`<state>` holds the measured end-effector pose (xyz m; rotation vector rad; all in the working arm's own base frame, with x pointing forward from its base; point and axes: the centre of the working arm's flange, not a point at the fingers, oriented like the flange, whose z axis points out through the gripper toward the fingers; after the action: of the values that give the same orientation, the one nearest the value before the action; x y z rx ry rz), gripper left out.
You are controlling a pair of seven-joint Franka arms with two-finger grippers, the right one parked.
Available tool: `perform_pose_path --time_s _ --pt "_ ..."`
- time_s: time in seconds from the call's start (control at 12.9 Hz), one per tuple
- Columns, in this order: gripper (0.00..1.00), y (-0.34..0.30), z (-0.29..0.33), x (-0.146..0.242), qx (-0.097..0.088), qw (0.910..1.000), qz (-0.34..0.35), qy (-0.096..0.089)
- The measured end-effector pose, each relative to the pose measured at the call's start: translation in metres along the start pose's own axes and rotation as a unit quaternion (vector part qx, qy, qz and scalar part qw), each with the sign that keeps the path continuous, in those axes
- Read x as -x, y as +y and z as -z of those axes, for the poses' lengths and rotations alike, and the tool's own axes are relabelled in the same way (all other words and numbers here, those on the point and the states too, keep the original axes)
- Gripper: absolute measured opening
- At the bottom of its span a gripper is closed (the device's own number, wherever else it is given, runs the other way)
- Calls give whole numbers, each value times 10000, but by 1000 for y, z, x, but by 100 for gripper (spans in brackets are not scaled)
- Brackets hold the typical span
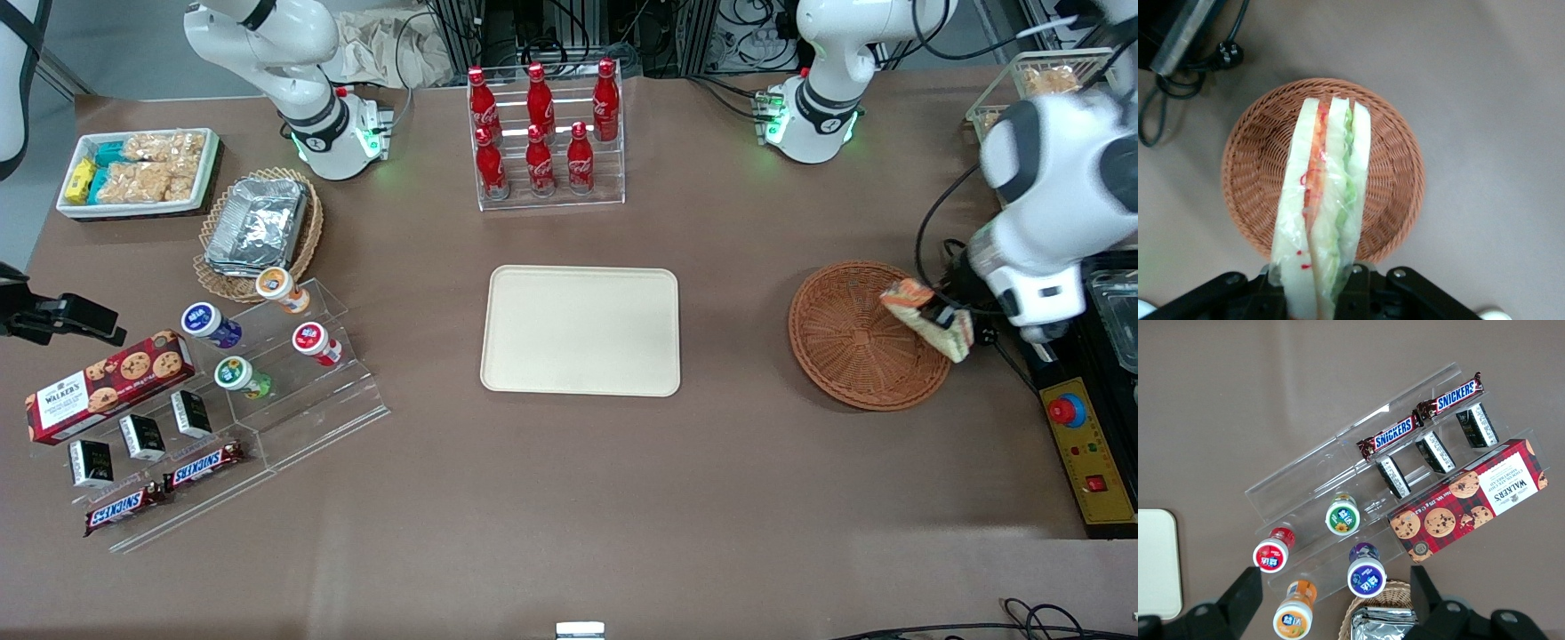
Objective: Place sandwich from basket to tray
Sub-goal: 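Lift the sandwich out of the basket and carry it toward the tray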
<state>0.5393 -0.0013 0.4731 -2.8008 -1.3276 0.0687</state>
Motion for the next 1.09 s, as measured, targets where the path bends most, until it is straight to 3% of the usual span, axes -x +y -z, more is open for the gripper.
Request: perform_pose_path --time_s 0.16,0.31,0.47,0.62,0.78,0.93,1.09 --pt "21 3 49 3 125 9972 -705 -225" --pt "21 9 80 14 388 9847 -1656 -390" --pt "21 28 106 49 508 9622 -2654 -337" --pt "21 54 121 100 501 9419 -3312 -252" --pt "21 81 122 154 461 9291 -3665 -205" --pt "21 108 117 204 527 9285 -3676 -70" --pt "21 136 98 244 558 9367 -3455 74"
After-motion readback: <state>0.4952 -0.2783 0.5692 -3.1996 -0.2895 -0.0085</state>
